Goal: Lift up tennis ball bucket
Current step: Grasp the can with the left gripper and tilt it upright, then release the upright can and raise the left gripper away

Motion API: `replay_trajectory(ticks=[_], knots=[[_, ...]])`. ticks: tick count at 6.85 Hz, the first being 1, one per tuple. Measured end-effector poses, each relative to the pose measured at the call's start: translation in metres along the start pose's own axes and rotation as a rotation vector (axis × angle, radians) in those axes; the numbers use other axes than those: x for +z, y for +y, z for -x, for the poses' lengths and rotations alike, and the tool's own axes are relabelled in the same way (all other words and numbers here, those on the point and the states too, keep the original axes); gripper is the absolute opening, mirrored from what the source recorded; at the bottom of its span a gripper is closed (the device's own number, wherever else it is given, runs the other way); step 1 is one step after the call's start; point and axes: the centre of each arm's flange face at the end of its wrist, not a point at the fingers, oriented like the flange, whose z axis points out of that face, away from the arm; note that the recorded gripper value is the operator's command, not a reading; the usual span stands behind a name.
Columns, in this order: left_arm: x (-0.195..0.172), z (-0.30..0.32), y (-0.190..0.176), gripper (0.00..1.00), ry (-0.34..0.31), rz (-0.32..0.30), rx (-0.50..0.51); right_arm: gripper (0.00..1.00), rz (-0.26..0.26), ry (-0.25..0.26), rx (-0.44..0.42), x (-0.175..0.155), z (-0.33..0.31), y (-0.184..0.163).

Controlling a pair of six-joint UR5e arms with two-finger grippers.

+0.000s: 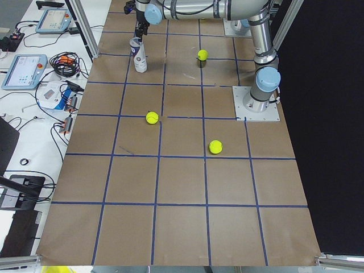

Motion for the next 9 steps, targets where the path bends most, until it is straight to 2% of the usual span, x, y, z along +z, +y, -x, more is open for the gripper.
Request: replay_trajectory(ticks=[2, 3, 5, 7, 9], knots=[[-0.098, 0.013, 0.053, 1.0, -0.006, -0.003, -0.013, 1.0, 0.001, -0.001, 0.0, 0.0, -0.001, 0.0], [-0.12, 0.026, 0.072, 1.0, -0.01, -0.001, -0.045, 1.0, 0.001, -0.005, 0.001, 0.0, -0.001, 0.0], [-0.122, 0.07, 0.101, 1.0, -0.013, 0.045, -0.159, 1.0, -0.001, -0.009, 0.001, -0.001, 0.0, 0.001], [-0.128, 0.085, 0.131, 1.0, -0.009, 0.128, -0.268, 1.0, -0.005, -0.013, 0.002, -0.004, 0.001, 0.001], [-0.128, 0.087, 0.141, 1.0, -0.004, 0.151, -0.332, 1.0, -0.007, -0.015, 0.004, -0.005, 0.002, 0.001]])
